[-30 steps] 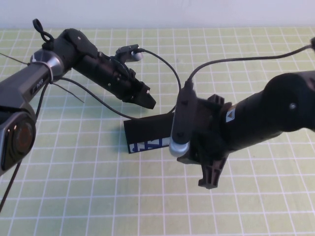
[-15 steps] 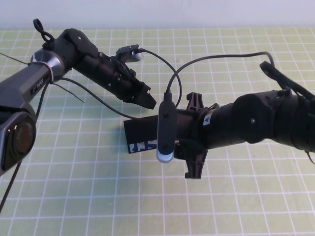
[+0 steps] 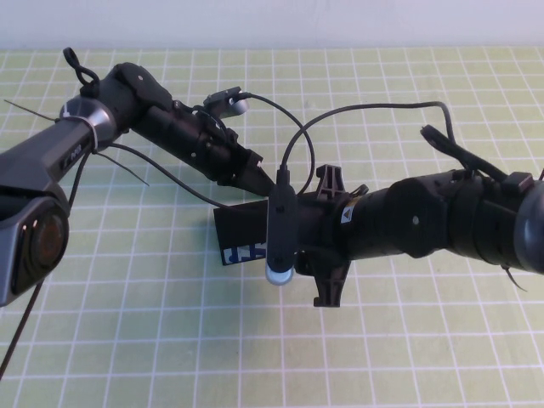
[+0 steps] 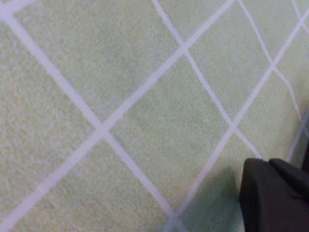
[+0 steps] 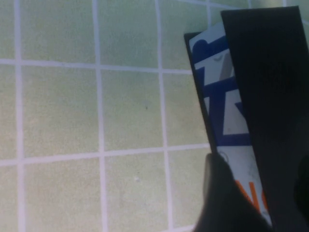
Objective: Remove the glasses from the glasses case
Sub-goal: Pick up the glasses from the glasses case
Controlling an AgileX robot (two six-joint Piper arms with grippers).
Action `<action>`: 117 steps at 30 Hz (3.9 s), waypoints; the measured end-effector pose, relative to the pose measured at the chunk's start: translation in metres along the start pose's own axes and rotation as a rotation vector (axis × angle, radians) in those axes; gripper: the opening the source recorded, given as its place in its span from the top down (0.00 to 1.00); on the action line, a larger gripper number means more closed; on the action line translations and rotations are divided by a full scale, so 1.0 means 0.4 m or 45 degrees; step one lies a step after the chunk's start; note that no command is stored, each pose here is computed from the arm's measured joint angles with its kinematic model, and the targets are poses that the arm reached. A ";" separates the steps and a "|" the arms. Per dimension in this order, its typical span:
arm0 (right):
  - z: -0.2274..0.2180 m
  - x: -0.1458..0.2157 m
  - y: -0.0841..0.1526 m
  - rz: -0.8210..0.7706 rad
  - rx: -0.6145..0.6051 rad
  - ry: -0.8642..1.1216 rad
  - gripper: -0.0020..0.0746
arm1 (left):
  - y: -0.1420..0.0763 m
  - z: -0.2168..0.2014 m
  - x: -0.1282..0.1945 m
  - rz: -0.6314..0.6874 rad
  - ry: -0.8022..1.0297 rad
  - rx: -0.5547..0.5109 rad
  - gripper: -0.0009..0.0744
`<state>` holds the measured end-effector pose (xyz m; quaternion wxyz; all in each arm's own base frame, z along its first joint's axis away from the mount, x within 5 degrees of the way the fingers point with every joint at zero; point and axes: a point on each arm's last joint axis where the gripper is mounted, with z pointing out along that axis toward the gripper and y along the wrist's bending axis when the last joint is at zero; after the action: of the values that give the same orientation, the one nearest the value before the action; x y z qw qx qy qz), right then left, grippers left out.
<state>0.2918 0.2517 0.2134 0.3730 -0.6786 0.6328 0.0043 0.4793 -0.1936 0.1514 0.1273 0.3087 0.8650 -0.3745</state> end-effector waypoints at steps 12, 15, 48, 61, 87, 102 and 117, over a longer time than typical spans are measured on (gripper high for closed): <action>0.056 0.019 -0.003 -0.038 0.090 0.012 0.59 | 0.000 0.001 -0.001 -0.003 -0.004 0.007 0.99; 0.063 0.020 -0.006 -0.041 0.117 0.007 0.62 | 0.000 0.001 -0.001 -0.003 -0.004 0.007 0.99; 0.117 0.041 -0.002 -0.052 0.186 0.014 0.71 | 0.000 0.001 -0.001 -0.001 -0.004 0.007 0.99; 0.120 0.039 -0.011 -0.053 0.244 -0.003 0.84 | 0.001 0.002 0.000 0.000 -0.003 0.008 0.99; 0.103 0.029 -0.029 0.025 0.317 -0.038 0.96 | 0.007 -0.102 -0.018 0.051 -0.086 -0.054 0.99; 0.100 0.029 -0.035 0.132 0.351 -0.050 0.96 | -0.184 -0.480 0.017 0.232 -0.373 -0.208 0.99; 0.100 0.031 -0.037 0.225 0.361 -0.055 0.96 | -0.270 -0.372 0.316 0.456 -0.728 -0.272 0.99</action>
<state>0.3255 0.2604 0.1860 0.4766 -0.5608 0.6760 -0.0377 0.3147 -0.0875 0.2581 0.4596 0.3230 0.7609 -0.3249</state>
